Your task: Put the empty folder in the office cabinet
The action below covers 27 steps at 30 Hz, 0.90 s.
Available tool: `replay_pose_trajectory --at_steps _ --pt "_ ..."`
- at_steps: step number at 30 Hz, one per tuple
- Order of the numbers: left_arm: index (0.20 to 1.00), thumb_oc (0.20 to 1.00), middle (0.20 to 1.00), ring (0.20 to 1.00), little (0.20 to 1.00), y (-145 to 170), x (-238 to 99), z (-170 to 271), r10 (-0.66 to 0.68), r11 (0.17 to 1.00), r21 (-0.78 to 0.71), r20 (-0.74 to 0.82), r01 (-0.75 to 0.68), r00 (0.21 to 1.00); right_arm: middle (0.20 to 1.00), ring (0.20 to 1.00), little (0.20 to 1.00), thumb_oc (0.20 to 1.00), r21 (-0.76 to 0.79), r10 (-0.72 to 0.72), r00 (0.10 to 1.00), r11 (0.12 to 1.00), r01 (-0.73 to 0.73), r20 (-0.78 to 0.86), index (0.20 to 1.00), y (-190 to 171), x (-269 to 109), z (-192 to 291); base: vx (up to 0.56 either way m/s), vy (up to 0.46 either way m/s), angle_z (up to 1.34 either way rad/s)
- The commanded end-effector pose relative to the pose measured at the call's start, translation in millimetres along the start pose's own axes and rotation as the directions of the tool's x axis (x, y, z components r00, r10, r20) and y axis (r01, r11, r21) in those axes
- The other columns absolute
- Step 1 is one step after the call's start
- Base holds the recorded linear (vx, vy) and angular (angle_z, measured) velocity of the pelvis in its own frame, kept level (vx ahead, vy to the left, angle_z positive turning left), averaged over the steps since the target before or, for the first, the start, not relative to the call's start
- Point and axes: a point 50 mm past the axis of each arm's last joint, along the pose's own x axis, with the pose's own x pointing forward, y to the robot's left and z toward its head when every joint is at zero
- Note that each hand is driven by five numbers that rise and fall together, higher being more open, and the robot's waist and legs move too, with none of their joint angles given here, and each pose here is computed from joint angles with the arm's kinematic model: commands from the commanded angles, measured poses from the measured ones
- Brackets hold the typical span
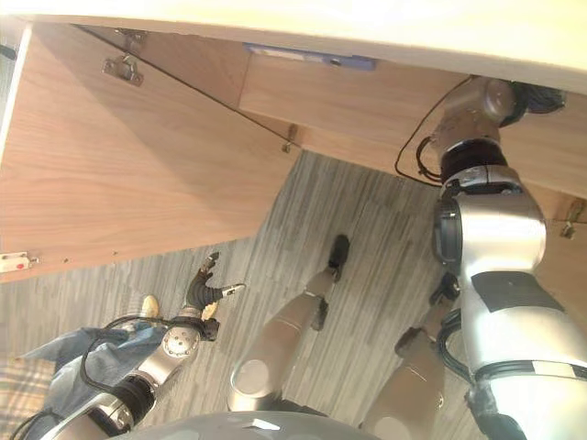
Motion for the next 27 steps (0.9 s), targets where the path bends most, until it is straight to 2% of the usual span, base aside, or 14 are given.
replay_pose_trajectory --at_steps 1,16,17,18,25,27 --pt "1.0 1.0 1.0 1.0 1.0 16.5 4.7 12.6 0.018 0.998 0.063 0.062 -0.022 0.998 0.2 0.2 0.2 0.2 -0.033 0.135 0.974 0.991 -0.131 0.181 0.2 23.0 7.3 54.3 0.01 -0.048 -0.05" --pt "1.0 1.0 1.0 1.0 1.0 25.0 5.2 9.9 0.081 0.996 0.027 0.033 -0.082 0.996 0.2 0.2 0.2 0.2 -0.189 0.183 0.976 0.969 -0.159 0.117 0.2 31.5 0.7 38.2 0.01 -0.021 -0.02" --pt "1.0 1.0 1.0 1.0 1.0 26.6 5.3 9.9 0.09 0.995 0.028 0.031 -0.091 0.995 0.228 0.228 0.228 0.228 -0.217 0.209 0.971 0.959 -0.18 0.119 0.228 37.3 -4.2 36.0 -0.03 0.014 0.01" --pt "1.0 1.0 1.0 1.0 1.0 26.7 5.2 9.9 0.093 0.995 0.023 0.03 -0.094 0.995 1.0 1.0 1.0 1.0 -0.236 0.223 0.968 0.953 -0.191 0.116 1.0 39.0 -6.6 33.1 -0.03 0.014 0.01" --pt "1.0 1.0 1.0 1.0 1.0 29.5 8.3 14.2 0.109 0.994 0.024 0.042 -0.11 0.993 1.0 1.0 1.0 1.0 -0.247 0.203 0.975 0.953 -0.175 0.092 1.0 35.7 -9.7 20.9 -0.02 0.01 0.0" --pt "1.0 1.0 1.0 1.0 1.0 30.9 9.1 13.4 0.112 0.993 0.04 0.037 -0.113 0.993 1.0 1.0 1.0 1.0 -0.273 0.156 0.985 0.953 -0.129 0.079 1.0 27.1 -7.8 12.4 -0.05 0.039 0.0"
